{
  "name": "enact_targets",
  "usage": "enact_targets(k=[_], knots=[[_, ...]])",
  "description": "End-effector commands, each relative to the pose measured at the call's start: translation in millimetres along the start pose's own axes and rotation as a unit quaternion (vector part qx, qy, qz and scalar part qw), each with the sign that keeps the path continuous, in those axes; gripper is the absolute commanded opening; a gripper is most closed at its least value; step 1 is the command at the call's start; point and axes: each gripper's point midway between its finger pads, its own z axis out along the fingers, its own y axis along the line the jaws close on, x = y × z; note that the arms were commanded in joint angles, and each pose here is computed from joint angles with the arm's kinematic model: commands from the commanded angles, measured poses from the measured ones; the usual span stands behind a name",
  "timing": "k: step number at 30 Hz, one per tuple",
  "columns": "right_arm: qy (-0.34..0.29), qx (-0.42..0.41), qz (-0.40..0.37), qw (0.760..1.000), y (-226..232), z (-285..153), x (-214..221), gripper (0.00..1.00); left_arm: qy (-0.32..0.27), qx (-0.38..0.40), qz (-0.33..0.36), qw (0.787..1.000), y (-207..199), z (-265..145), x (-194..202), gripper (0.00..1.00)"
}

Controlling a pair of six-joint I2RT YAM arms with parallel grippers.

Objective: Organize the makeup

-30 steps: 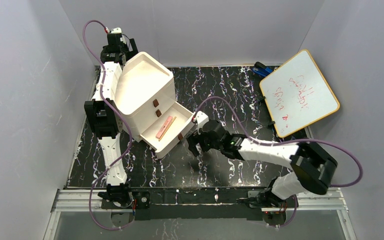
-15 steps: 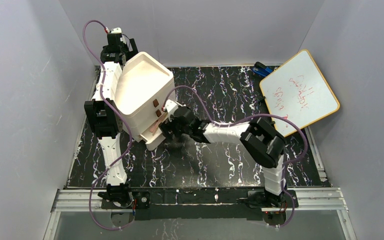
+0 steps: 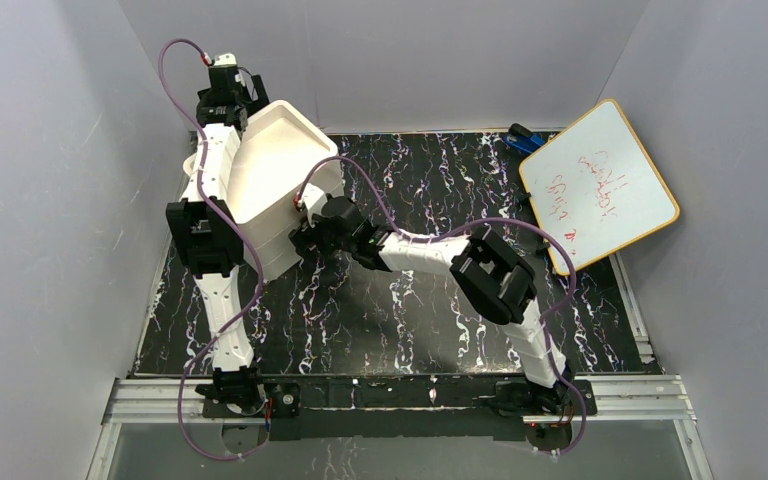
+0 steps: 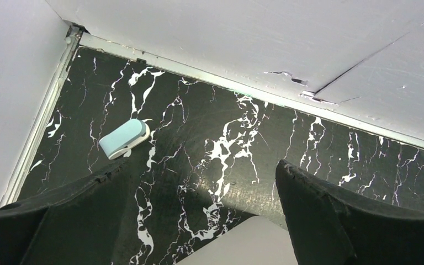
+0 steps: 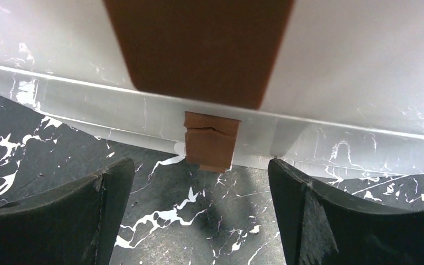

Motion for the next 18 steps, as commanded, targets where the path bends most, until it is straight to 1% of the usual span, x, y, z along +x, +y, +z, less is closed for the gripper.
enact_targets(k=[1,3,5,7,9,12,16,18], knots=[[-0.052,-0.012,-0.011,0.999,3.2,-13.0,-44.8,0.99,-0.008,0.021,0.002,1.0,-1.7,-16.7,-14.2,0.98],[-0.047,-0.015,-0.011,0.999,4.6,-35.2,-45.3,0.99,-0.017,0.03,-0.024,0.999,15.5,-16.2,-20.6,0.98],[-0.039,-0.019,-0.03,0.999,5.2,-60.0,-44.1,0.99,-0.037,0.032,-0.051,0.998,34.7,-18.7,-31.8,0.99],[-0.03,-0.032,-0.038,0.998,9.6,-86.7,-44.6,0.99,-0.069,0.028,-0.065,0.995,50.4,-25.6,-49.9,0.98],[-0.031,-0.034,-0.041,0.998,10.8,-113.3,-47.6,0.99,-0.106,0.021,-0.062,0.992,59.0,-36.9,-72.1,0.99],[-0.048,-0.026,-0.042,0.998,9.1,-150.6,-56.6,0.99,-0.18,0.02,-0.048,0.982,60.9,-63.7,-115.7,0.98],[-0.064,-0.004,-0.038,0.997,2.1,-188.4,-66.9,0.99,-0.251,0.024,-0.042,0.967,59.1,-100.2,-166.0,0.98],[-0.073,0.007,-0.034,0.997,-0.5,-203.9,-72.6,0.99,-0.287,0.027,-0.044,0.956,57.3,-126.4,-193.8,0.98]])
